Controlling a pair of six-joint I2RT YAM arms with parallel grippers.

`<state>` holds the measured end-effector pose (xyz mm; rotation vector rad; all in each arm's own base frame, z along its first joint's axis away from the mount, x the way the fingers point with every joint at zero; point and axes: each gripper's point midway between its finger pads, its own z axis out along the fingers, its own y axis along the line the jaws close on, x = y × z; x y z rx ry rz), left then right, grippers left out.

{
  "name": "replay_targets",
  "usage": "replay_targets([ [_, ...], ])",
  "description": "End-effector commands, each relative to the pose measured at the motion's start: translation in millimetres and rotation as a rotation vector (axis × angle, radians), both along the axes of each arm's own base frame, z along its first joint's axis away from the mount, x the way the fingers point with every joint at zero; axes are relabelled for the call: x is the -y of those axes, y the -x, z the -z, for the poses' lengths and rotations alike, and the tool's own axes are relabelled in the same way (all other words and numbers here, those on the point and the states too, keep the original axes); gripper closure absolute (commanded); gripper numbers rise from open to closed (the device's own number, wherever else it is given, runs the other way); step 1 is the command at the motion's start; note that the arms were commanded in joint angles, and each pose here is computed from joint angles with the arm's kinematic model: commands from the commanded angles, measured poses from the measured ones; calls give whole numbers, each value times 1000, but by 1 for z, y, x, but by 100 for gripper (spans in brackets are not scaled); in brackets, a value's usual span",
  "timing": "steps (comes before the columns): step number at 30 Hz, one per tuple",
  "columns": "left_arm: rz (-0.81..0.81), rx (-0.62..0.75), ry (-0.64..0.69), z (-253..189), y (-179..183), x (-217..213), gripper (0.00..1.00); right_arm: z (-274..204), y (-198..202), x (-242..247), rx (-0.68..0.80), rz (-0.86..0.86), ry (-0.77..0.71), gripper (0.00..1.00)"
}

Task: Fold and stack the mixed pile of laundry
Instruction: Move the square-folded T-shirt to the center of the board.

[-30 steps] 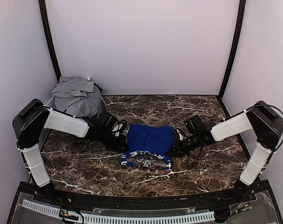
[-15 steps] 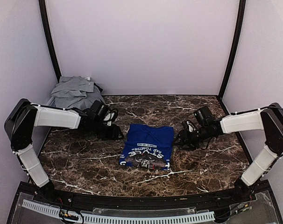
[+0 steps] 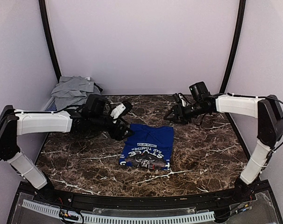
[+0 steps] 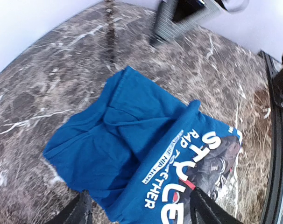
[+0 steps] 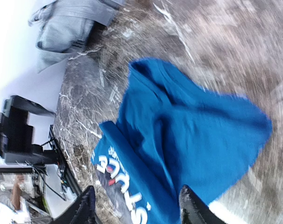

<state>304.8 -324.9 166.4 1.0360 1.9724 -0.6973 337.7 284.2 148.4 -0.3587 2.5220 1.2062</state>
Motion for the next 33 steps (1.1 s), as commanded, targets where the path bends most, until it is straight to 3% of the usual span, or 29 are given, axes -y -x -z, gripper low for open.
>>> replay_targets([
  [1,337,89,-179,35,16,25,32,-16,-16,-33,65,-169,-55,52],
  [8,468,201,-208,52,12,54,41,15,-47,-64,19,-227,-72,61],
  [18,578,162,-231,90,12,76,50,88,-55,-96,-55,-286,-4,63],
  [22,605,127,-272,111,25,78,51,109,-39,-102,-80,-316,30,64],
  [26,612,67,-305,126,48,73,60,122,-13,-107,-101,-345,55,65],
  [33,600,26,-350,132,117,53,63,130,61,-105,-149,-374,91,66],
])
